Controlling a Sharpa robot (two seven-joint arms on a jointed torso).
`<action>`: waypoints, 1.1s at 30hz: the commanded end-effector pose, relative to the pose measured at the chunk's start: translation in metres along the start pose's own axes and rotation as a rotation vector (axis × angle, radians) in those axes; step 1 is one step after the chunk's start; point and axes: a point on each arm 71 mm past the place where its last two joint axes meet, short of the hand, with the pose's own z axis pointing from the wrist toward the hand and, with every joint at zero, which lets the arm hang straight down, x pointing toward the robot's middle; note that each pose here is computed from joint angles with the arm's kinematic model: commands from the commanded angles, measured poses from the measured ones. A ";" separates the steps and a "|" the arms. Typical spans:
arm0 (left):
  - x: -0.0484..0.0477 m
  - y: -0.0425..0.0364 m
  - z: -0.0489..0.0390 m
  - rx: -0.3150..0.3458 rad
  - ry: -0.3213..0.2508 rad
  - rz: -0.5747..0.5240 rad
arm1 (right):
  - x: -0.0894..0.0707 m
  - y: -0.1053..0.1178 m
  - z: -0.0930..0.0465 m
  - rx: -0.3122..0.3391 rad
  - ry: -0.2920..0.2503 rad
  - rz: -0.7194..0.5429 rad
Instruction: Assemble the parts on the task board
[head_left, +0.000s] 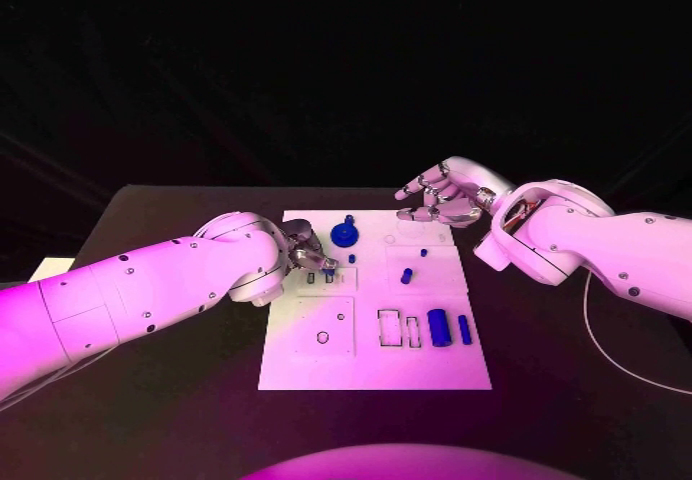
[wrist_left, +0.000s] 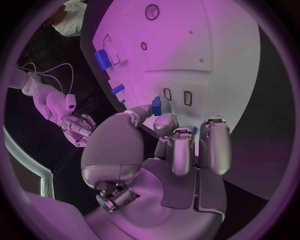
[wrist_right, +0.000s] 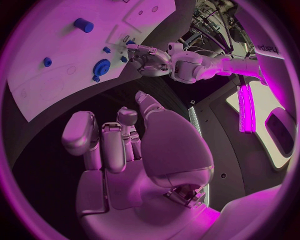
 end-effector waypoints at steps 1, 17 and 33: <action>-0.0026 -0.0026 -0.0021 0.050 -0.089 -0.010 | 0.001 0.000 0.000 -0.006 0.010 -0.003; 0.0139 0.0069 0.0007 0.058 -0.150 0.086 | 0.000 -0.001 -0.002 -0.004 0.011 -0.003; 0.0299 0.0138 0.0022 0.027 -0.073 0.125 | 0.000 -0.002 -0.003 0.000 0.015 -0.002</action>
